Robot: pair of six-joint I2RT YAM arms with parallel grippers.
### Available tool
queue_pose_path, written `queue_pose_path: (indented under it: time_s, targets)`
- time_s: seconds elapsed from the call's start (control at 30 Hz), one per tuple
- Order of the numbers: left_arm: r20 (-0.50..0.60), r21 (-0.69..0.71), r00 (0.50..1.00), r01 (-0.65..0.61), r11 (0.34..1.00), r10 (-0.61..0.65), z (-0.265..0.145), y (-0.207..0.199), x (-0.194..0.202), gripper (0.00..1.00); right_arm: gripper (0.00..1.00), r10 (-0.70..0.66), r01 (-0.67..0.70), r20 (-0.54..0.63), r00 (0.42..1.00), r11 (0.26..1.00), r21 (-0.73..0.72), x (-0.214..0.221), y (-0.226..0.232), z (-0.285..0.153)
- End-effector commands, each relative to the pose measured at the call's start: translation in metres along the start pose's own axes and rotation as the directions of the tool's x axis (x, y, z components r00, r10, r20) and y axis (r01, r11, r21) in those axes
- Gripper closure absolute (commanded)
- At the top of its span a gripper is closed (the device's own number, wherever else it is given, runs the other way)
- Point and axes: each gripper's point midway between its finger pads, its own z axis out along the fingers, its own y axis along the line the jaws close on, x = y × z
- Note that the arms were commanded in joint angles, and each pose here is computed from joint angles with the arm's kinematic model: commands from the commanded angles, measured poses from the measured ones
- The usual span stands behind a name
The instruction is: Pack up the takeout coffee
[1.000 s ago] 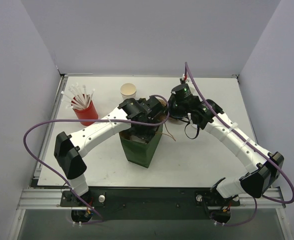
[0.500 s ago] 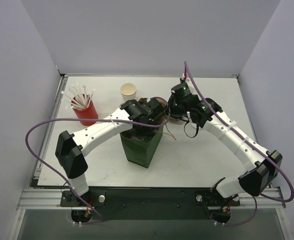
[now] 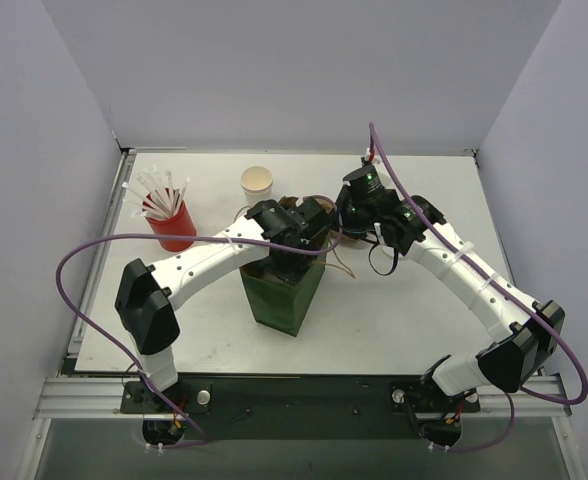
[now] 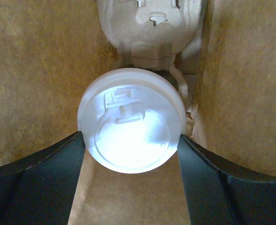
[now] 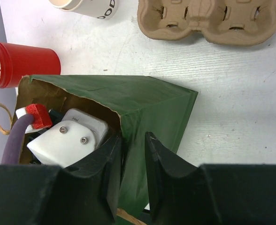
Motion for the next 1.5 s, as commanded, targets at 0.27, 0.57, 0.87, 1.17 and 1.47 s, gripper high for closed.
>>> queue_pose_path:
  time_s: [0.27, 0.57, 0.87, 1.17, 1.47]
  targets:
    - [-0.043, -0.009, 0.999, -0.029, 1.000, 0.028, 0.017, -0.004, 0.007, 0.62, 0.72, 0.009, -0.002, 0.073, 0.997, 0.995, -0.096, -0.022, 0.020, -0.027]
    - [-0.056, -0.015, 0.998, -0.031, 0.999, 0.030, 0.021, -0.003, 0.012, 0.62, 0.59, 0.023, -0.007, 0.127, 0.992, 0.992, -0.125, -0.034, 0.022, -0.044]
    - [-0.062, -0.020, 0.997, -0.036, 0.999, 0.035, 0.024, -0.003, 0.012, 0.62, 0.57, 0.099, -0.065, 0.176, 0.979, 0.980, -0.190, -0.048, 0.016, -0.053]
    - [-0.081, -0.026, 0.996, -0.043, 0.999, 0.040, 0.030, -0.003, 0.017, 0.62, 0.55, 0.202, -0.156, 0.203, 0.958, 0.963, -0.219, -0.058, -0.006, -0.058]
    - [-0.095, -0.024, 0.994, -0.047, 0.999, 0.044, 0.036, -0.004, 0.018, 0.62, 0.53, 0.239, -0.185, 0.242, 0.940, 0.957, -0.225, -0.063, -0.021, -0.065]
